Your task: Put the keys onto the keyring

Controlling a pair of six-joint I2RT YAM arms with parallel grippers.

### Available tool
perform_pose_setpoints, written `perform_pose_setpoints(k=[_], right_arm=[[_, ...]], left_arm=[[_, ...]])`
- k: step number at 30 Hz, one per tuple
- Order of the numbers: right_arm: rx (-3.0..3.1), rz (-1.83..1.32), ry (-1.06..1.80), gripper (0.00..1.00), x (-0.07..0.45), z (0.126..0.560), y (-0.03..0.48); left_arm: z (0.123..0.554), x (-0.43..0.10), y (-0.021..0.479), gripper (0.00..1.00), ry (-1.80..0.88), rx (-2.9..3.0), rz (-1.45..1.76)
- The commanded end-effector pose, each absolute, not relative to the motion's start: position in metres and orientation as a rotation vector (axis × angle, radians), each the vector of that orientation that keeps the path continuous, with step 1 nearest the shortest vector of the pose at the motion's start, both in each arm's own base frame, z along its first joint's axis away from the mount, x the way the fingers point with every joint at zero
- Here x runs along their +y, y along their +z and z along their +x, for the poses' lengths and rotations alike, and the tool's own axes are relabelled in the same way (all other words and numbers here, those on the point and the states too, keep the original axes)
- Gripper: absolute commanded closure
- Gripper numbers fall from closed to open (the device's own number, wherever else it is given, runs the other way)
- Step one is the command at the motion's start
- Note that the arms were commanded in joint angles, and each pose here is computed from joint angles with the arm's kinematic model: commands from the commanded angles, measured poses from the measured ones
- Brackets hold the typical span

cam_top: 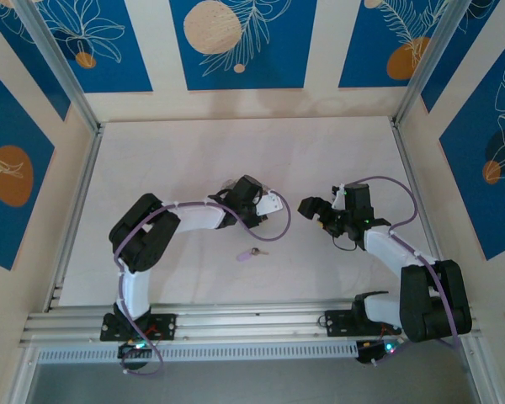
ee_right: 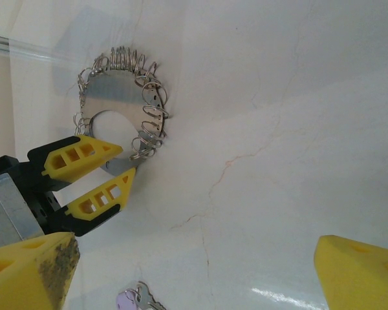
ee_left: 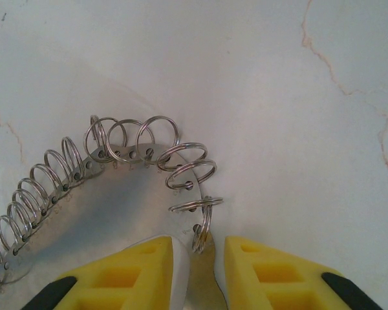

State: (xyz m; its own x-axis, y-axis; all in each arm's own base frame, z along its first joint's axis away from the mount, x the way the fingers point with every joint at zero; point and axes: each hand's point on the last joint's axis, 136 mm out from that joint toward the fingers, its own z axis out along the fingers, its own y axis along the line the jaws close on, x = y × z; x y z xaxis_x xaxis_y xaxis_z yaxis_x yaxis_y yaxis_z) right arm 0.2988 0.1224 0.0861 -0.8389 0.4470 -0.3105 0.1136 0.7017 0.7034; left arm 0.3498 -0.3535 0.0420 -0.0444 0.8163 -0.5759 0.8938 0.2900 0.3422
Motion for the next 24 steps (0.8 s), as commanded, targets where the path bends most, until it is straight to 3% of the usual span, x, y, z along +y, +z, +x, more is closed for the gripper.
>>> perform_pose_setpoints(k=[1, 18, 24], right_arm=[[2.436, 0.399, 0.992, 0.06, 0.124, 0.3, 0.09], [2.443, 0.406, 0.996, 0.06, 0.123, 0.3, 0.086], [2.442, 0.405, 0.998, 0.06, 0.123, 0.3, 0.086]], left_arm=[[0.354, -0.362, 0.041, 0.73, -0.119, 1.822, 1.556], [0.362, -0.366, 0.037, 0.78, -0.098, 1.804, 1.553], [0.363, -0.366, 0.038, 0.93, -0.094, 1.797, 1.557]])
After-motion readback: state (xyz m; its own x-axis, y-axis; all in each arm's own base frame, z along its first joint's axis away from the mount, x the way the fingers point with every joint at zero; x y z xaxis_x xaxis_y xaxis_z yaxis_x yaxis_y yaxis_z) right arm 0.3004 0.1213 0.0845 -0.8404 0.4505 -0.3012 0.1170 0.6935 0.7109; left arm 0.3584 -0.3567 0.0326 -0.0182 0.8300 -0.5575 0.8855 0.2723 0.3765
